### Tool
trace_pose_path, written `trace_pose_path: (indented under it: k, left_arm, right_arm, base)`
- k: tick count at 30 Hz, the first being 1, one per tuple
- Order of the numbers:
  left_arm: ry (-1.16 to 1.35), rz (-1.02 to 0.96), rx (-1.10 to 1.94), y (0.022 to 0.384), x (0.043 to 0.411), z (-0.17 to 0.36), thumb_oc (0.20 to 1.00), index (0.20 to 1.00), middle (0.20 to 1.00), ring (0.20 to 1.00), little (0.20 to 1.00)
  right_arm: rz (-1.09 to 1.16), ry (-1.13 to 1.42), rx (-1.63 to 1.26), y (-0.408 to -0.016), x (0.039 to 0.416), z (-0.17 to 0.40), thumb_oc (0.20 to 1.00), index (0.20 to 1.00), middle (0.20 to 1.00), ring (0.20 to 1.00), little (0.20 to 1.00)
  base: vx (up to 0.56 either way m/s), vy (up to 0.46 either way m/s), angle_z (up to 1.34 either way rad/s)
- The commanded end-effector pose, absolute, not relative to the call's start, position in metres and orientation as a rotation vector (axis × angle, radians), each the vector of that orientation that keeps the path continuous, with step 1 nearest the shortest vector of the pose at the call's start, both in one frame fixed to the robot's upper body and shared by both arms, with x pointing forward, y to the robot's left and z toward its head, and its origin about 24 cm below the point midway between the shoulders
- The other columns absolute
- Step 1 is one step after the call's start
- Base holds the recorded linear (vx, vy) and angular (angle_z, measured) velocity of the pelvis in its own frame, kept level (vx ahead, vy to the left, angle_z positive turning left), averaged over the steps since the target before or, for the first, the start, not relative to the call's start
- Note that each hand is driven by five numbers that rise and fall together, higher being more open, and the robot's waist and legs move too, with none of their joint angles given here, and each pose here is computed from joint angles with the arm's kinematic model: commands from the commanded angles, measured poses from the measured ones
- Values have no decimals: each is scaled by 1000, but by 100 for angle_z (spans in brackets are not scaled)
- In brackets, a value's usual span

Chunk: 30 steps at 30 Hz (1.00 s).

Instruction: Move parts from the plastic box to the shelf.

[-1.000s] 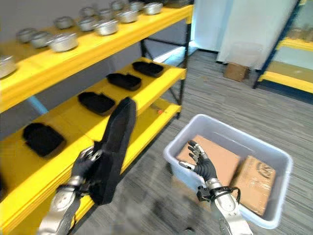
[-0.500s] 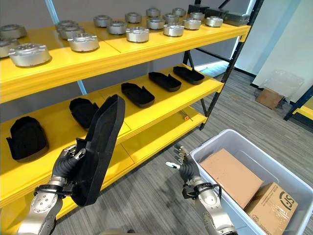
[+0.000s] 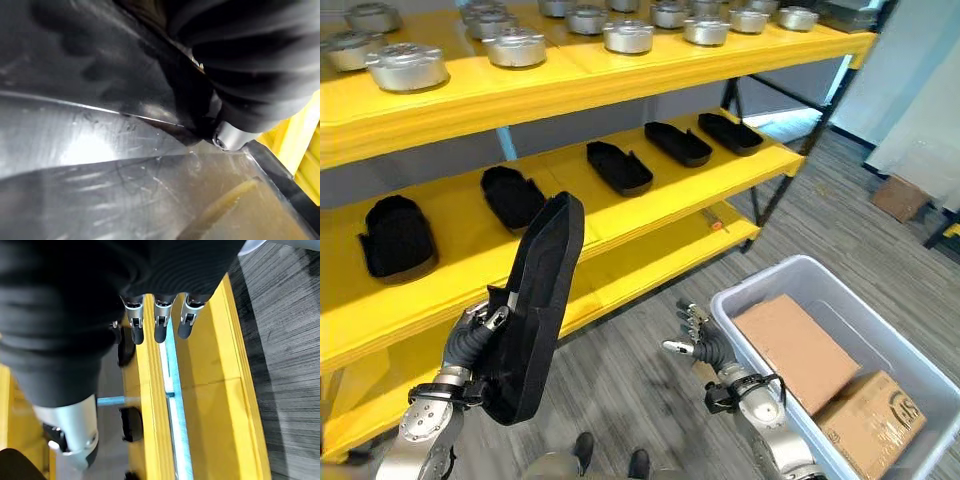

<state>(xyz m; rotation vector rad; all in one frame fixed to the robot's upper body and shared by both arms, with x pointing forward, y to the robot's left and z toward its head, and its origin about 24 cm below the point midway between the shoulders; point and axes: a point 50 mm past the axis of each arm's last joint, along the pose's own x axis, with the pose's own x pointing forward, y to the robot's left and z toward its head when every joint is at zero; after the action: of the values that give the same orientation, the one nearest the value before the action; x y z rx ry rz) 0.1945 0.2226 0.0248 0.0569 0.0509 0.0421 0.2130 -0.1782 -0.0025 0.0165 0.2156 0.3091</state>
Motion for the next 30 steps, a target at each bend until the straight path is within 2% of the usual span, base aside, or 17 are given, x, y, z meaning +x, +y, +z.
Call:
trace_pose_path:
  k: [1, 11, 21, 30]
  left_arm:
    - [-148, -5, 60, 222, 213, 62, 200, 200, 200, 200, 200]
    - [-177, -33, 11, 208, 224, 68, 200, 200, 200, 200, 200]
    - [-191, -59, 130, 226, 222, 78, 200, 200, 200, 200, 200]
    - [-157, -87, 104, 217, 222, 69, 200, 200, 200, 200, 200]
  right_arm:
    - [264, 69, 59, -183, 222, 24, 1000, 1000, 1000, 1000, 1000]
    - [122, 101, 22, -215, 209, 19, 1000, 1000, 1000, 1000, 1000]
    - [164, 85, 102, -190, 213, 15, 1000, 1000, 1000, 1000, 1000]
    - [189, 134, 112, -195, 203, 7, 1000, 1000, 1000, 1000, 1000]
  base:
    - [-271, 138, 57]
    - [14, 266, 75]
    - [47, 453, 45]
    - [131, 265, 33]
